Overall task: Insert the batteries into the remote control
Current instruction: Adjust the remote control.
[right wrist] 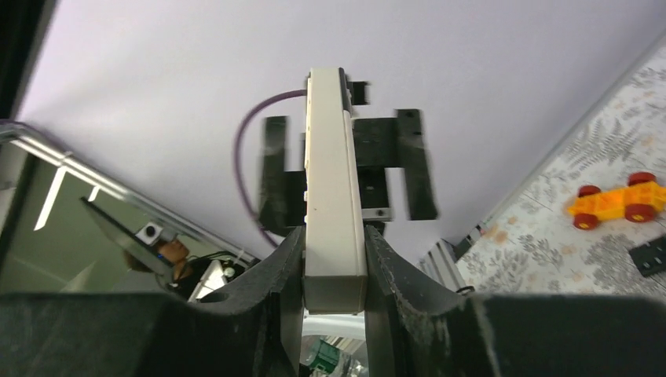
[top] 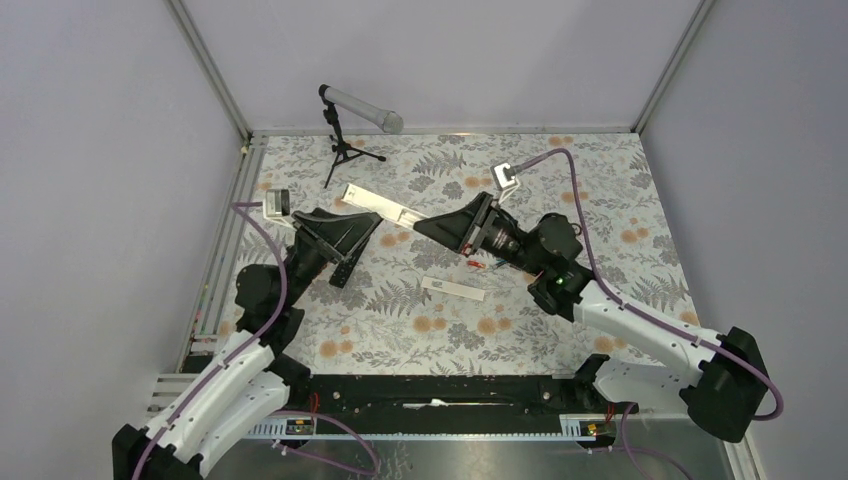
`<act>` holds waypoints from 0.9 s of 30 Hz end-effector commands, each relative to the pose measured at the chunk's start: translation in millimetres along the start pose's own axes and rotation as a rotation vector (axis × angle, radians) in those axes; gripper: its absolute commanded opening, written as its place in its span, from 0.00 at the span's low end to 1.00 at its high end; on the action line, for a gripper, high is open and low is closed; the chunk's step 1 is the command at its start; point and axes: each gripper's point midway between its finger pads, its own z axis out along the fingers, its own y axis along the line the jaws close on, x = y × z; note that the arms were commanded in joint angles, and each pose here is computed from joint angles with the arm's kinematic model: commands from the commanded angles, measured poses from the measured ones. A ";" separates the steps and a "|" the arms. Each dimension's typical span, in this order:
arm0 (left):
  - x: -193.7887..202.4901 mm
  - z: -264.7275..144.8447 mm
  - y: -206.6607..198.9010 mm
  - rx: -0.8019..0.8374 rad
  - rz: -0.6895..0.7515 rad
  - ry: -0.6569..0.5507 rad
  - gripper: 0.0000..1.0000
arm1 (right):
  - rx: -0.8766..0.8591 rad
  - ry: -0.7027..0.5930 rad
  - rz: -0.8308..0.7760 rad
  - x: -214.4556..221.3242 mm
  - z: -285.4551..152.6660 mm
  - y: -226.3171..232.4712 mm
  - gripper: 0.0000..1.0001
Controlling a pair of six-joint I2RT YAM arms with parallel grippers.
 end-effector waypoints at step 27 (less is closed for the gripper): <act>-22.6 13.0 -14.2 0.048 0.207 -0.196 0.00 | 0.179 -0.038 0.008 20.8 -1.1 -34.6 0.58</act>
